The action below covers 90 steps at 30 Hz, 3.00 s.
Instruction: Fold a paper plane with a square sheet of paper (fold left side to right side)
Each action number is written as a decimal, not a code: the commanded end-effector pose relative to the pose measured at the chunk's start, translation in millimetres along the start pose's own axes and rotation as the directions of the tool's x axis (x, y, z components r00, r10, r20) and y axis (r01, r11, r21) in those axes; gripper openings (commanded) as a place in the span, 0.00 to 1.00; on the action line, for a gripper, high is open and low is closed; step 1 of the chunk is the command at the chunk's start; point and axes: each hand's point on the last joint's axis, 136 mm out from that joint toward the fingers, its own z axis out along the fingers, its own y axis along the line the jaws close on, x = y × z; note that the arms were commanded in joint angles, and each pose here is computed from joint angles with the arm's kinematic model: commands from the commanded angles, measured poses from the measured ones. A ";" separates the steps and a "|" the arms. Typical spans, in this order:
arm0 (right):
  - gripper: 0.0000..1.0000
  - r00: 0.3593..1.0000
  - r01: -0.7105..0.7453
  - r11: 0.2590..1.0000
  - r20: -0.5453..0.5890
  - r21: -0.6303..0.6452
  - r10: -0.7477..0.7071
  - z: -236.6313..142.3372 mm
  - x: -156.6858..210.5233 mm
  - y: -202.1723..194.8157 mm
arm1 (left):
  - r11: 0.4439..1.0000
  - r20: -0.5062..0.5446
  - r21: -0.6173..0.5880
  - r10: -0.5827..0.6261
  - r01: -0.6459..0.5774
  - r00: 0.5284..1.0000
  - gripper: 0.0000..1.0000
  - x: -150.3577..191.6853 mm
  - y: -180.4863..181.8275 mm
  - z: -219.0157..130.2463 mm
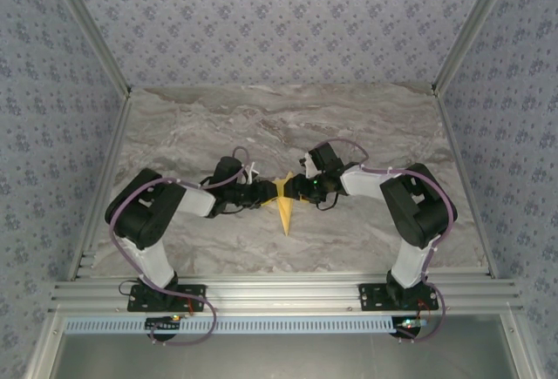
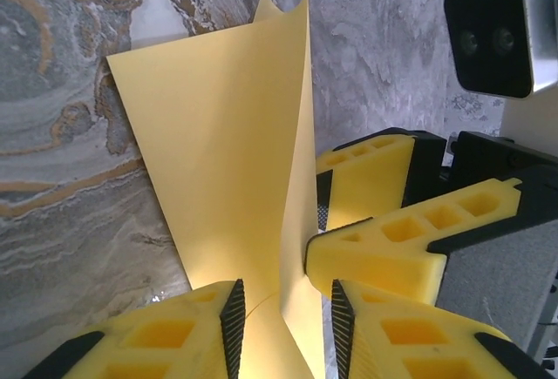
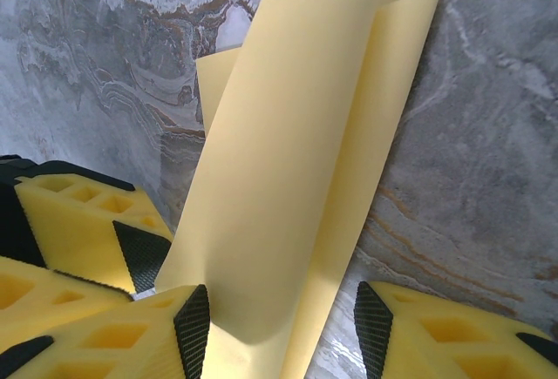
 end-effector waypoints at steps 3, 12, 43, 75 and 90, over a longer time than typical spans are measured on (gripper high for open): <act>0.53 0.997 -0.037 0.996 -0.061 0.086 0.042 9.8 18.9 -23.2 | 0.999 -0.010 0.045 0.030 -0.030 0.999 0.30 -4.1 -11.8 7.2; 0.53 0.999 -0.035 0.998 -0.040 0.043 0.037 3.5 12.3 -14.6 | 0.998 -0.021 0.001 0.060 -0.060 0.998 0.03 -7.2 -5.2 6.7; 0.74 0.994 -0.080 0.987 0.063 -0.140 0.089 -6.6 -36.6 20.2 | 0.994 -0.027 -0.037 0.099 -0.100 0.995 0.00 -11.8 -0.5 4.4; 0.74 0.998 -0.064 0.998 -0.026 -0.016 0.063 12.5 -17.4 3.0 | 0.990 -0.036 -0.089 0.104 -0.107 0.994 0.00 -19.2 15.5 10.6; 0.74 0.999 -0.046 0.998 -0.023 -0.034 0.046 10.3 -18.9 8.8 | 0.989 -0.054 -0.112 0.087 -0.092 0.995 0.00 -14.7 29.7 15.6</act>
